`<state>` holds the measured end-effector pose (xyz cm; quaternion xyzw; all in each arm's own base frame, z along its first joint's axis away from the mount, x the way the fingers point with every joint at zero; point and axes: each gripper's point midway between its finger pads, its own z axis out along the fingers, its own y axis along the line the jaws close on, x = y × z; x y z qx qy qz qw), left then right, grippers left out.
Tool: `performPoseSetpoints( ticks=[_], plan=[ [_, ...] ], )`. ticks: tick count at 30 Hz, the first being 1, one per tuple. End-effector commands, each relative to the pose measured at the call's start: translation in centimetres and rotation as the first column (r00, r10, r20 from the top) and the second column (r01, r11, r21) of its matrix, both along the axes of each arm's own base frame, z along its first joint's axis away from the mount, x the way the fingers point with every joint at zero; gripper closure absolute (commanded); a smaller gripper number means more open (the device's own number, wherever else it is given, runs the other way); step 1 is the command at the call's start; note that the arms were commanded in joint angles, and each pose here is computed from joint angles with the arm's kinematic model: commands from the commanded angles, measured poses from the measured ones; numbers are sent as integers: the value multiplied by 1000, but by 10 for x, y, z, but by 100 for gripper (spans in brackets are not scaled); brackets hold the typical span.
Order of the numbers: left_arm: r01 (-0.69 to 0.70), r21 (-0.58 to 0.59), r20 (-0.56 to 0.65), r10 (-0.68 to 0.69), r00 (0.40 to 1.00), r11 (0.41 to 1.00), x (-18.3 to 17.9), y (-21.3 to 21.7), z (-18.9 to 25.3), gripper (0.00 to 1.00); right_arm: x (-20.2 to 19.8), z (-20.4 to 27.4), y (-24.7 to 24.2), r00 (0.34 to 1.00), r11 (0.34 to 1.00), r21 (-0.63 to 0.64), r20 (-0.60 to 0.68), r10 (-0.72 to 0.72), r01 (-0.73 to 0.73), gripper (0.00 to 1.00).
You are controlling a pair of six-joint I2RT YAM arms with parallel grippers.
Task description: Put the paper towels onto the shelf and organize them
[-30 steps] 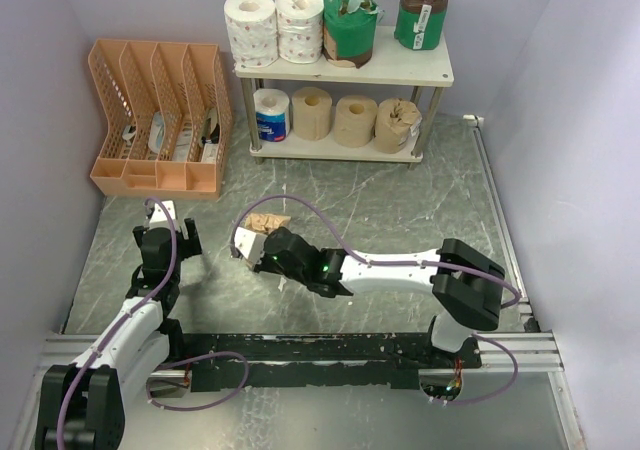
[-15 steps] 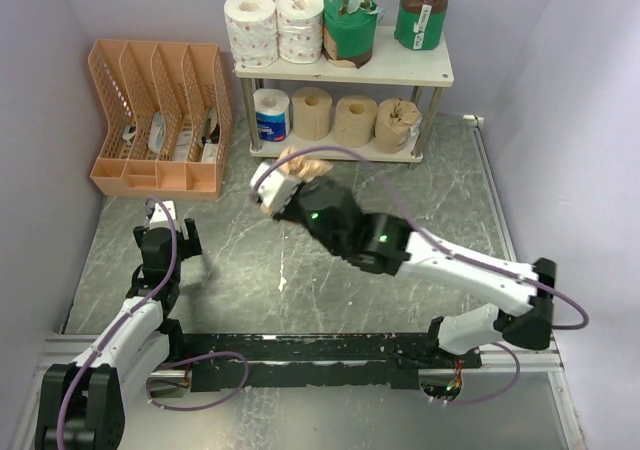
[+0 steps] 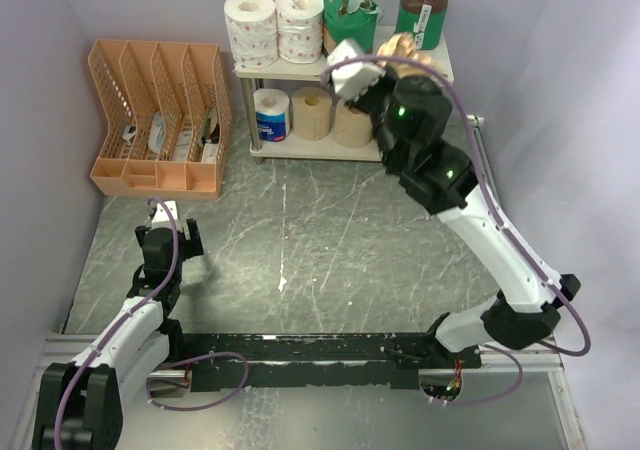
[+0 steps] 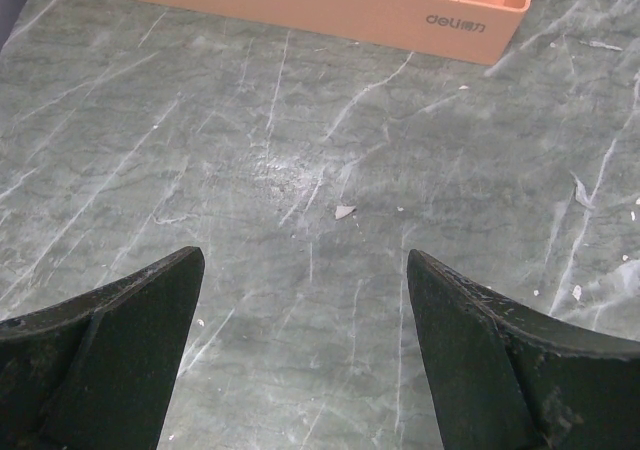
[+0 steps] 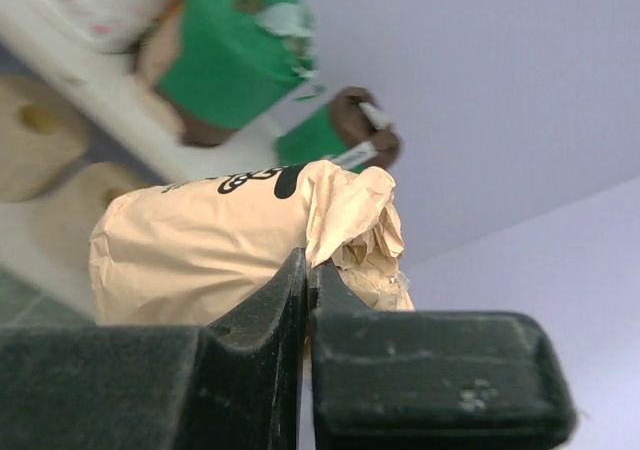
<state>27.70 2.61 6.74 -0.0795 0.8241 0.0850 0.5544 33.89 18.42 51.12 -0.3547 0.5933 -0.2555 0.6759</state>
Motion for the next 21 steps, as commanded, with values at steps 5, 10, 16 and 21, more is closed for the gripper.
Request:
performPoseSetpoints(
  ticks=[5,10,16,21],
  plan=[
    [-9,13,31,8,999,1000,3,1,6,6,55,66,-37,988,995,-85,149,-32,45,100],
    [-10,15,31,9,999,1000,3,1,7,6,88,67,-53,984,991,-97,162,-78,95,100],
    [-15,17,31,14,999,1000,3,1,7,6,127,46,-64,986,985,-126,133,-101,118,100],
    [-16,17,31,15,999,1000,4,1,7,6,146,43,-79,983,984,-124,141,-113,131,100]
  ],
)
